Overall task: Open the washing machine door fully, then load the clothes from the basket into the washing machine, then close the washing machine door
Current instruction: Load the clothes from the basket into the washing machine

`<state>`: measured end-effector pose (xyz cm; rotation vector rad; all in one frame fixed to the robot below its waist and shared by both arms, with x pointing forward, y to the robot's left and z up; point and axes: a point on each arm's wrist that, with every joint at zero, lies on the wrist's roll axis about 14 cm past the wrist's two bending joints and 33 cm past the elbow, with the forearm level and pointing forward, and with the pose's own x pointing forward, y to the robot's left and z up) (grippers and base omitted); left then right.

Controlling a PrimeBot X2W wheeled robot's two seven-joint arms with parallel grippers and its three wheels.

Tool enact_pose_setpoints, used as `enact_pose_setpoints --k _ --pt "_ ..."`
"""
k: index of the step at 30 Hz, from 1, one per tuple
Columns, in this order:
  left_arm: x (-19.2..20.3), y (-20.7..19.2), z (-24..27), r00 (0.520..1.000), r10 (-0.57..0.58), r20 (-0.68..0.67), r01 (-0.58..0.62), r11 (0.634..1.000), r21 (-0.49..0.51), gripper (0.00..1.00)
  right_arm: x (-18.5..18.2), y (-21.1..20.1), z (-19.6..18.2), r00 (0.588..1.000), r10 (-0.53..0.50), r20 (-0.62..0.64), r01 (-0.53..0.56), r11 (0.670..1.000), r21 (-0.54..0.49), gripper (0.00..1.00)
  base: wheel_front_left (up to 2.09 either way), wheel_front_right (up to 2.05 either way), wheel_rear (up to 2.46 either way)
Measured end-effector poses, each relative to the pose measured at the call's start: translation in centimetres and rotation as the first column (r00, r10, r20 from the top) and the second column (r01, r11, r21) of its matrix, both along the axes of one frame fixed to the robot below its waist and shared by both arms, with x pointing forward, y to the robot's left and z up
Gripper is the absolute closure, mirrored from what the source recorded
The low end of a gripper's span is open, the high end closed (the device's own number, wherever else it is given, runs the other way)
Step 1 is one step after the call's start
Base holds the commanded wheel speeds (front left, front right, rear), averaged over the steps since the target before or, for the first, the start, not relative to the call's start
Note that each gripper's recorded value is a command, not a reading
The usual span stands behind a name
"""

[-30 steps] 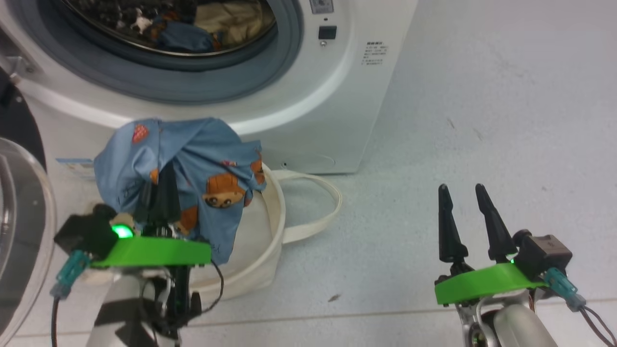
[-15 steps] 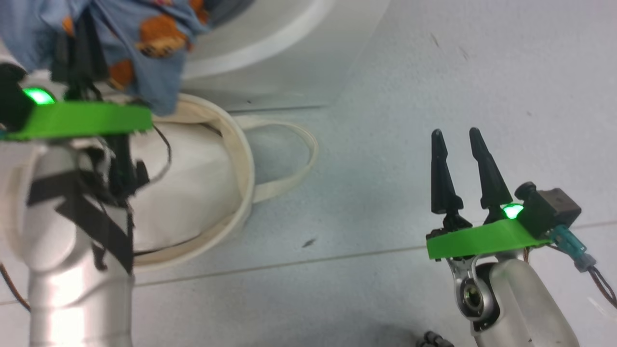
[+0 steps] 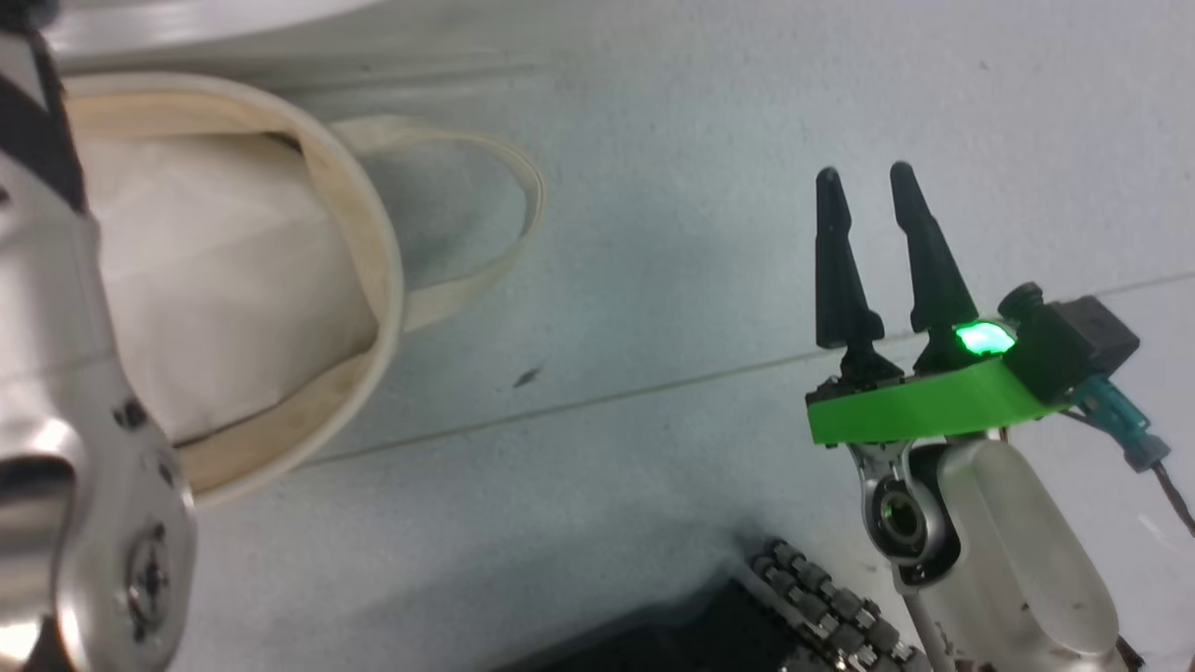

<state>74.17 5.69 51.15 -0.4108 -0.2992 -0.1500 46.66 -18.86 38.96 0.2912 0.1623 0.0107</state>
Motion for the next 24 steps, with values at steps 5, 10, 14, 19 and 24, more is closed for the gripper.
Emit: enact_pose_setpoints --k 5,10,14,19,24 --pt "3.1 0.3 -0.4 0.999 0.045 0.02 -0.045 0.999 0.002 1.0 0.6 -0.5 -1.8 0.999 -0.007 -0.033 0.007 1.0 -0.005 0.0 0.0 0.0 0.0" --pt "4.8 -0.7 -3.0 0.999 0.03 -0.016 -0.03 0.999 0.032 0.99 0.4 -1.2 -3.4 0.997 -0.024 -0.072 0.023 1.0 -0.014 0.0 0.0 0.0 0.0" --pt "4.7 -0.8 -6.3 0.995 0.04 -0.091 -0.034 0.997 0.064 0.0 0.3 -0.8 -3.9 0.996 -0.011 -0.087 0.011 1.0 -0.007 0.0 0.0 0.0 0.0" --pt "4.7 -0.2 -6.6 0.993 0.048 -0.103 -0.039 0.996 0.083 0.0 0.7 -0.2 -3.9 0.997 0.003 -0.078 -0.003 1.0 0.003 0.0 0.0 0.0 0.0" --pt "3.3 0.2 -6.6 0.993 0.04 -0.107 -0.028 0.993 0.112 0.0 1.3 0.4 -2.8 0.999 0.027 -0.043 -0.027 1.0 -0.005 0.0 0.0 0.0 0.0"
